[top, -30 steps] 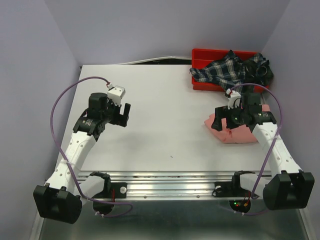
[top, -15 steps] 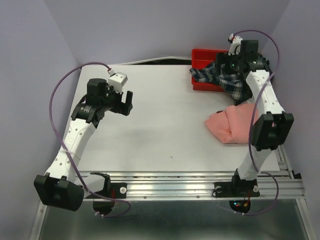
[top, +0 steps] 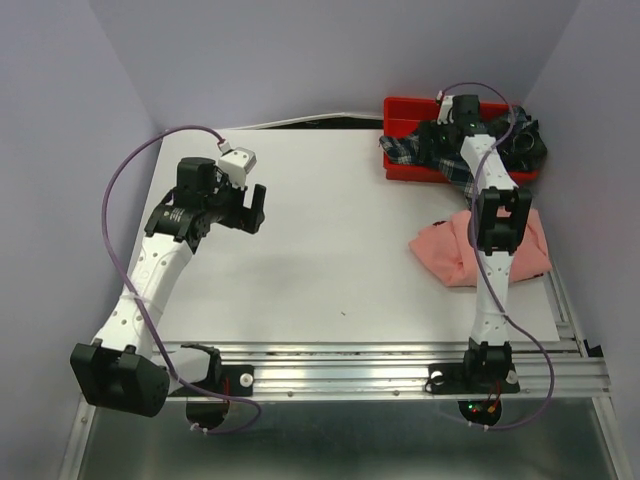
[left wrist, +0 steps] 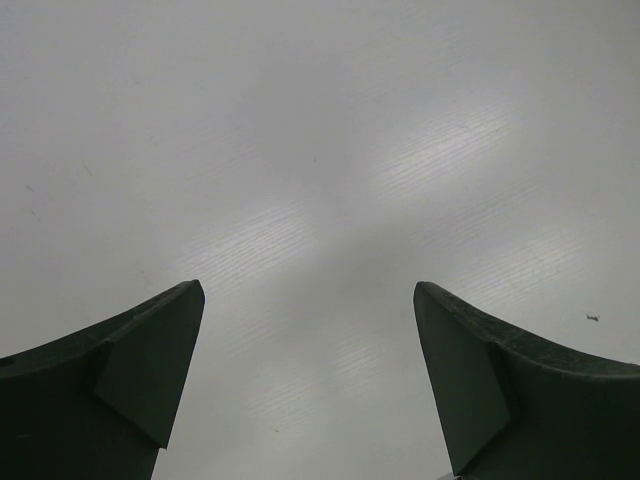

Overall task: Fold and stack the skirts
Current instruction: Grab the skirt from the pile, then move the skirt to the center of the board, then flatten the skirt out

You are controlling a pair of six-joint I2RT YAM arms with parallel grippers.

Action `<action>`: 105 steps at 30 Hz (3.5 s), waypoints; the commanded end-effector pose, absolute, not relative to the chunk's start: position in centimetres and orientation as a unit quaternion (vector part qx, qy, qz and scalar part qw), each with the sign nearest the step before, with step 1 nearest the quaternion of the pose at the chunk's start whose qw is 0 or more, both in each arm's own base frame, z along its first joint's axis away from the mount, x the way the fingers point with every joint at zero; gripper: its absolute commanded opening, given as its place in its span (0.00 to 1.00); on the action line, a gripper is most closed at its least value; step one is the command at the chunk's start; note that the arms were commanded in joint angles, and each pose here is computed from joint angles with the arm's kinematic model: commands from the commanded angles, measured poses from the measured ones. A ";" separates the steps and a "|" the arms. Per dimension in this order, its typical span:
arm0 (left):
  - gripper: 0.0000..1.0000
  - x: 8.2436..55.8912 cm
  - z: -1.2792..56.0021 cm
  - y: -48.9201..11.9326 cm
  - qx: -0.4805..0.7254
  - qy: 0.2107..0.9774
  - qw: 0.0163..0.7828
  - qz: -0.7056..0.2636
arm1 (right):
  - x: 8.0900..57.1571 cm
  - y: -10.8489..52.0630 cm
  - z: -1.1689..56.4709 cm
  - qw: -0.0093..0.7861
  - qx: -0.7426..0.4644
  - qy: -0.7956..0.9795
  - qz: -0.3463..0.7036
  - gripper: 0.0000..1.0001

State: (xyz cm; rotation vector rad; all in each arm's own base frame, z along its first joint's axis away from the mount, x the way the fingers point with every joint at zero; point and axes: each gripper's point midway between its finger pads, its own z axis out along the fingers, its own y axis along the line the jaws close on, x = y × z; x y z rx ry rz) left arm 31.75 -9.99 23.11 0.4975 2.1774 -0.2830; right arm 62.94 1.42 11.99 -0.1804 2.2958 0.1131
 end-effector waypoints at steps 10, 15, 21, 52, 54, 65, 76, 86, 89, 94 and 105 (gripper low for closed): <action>0.98 32.0 21.7 -9.5 0.191 0.880 0.420 -0.114 | 64.7 -0.5 1.9 0.375 -0.078 0.924 0.008 0.70; 0.98 32.0 21.9 -9.5 0.194 0.879 0.420 -0.114 | 64.2 -0.7 1.2 0.363 -0.088 0.928 0.003 0.11; 0.98 32.2 23.0 -9.9 0.197 0.872 0.431 -0.122 | 65.6 0.0 15.9 0.482 -0.076 0.873 0.012 0.01; 0.98 30.8 32.7 -1.7 0.123 0.817 0.549 -0.129 | 35.8 32.1 37.7 0.391 -0.307 0.684 0.534 0.01; 0.98 30.3 32.2 -1.8 0.138 0.818 0.543 -0.127 | 35.5 32.2 34.1 0.353 -0.299 0.704 0.538 0.01; 0.98 30.8 20.5 -3.2 0.295 0.845 0.438 -0.081 | 42.7 17.4 12.9 0.242 -0.076 0.867 0.430 0.86; 0.96 34.4 14.0 -3.6 0.406 0.839 0.358 -0.047 | 40.2 15.3 19.9 0.240 -0.244 0.889 0.303 0.84; 0.88 35.3 13.2 -5.9 0.424 0.843 0.280 -0.175 | 28.0 21.4 15.1 0.187 -0.457 0.845 0.206 0.79; 0.88 34.3 13.5 -5.8 0.433 0.842 0.271 -0.172 | 28.5 22.0 14.4 0.187 -0.426 0.861 0.205 0.79; 0.86 32.8 13.1 -6.0 0.405 0.862 0.244 -0.183 | 29.5 22.7 15.4 0.205 -0.379 0.878 0.210 0.77; 0.87 33.1 11.4 -9.1 0.351 0.879 0.231 -0.223 | 29.3 22.6 13.9 0.188 -0.358 0.897 0.181 0.77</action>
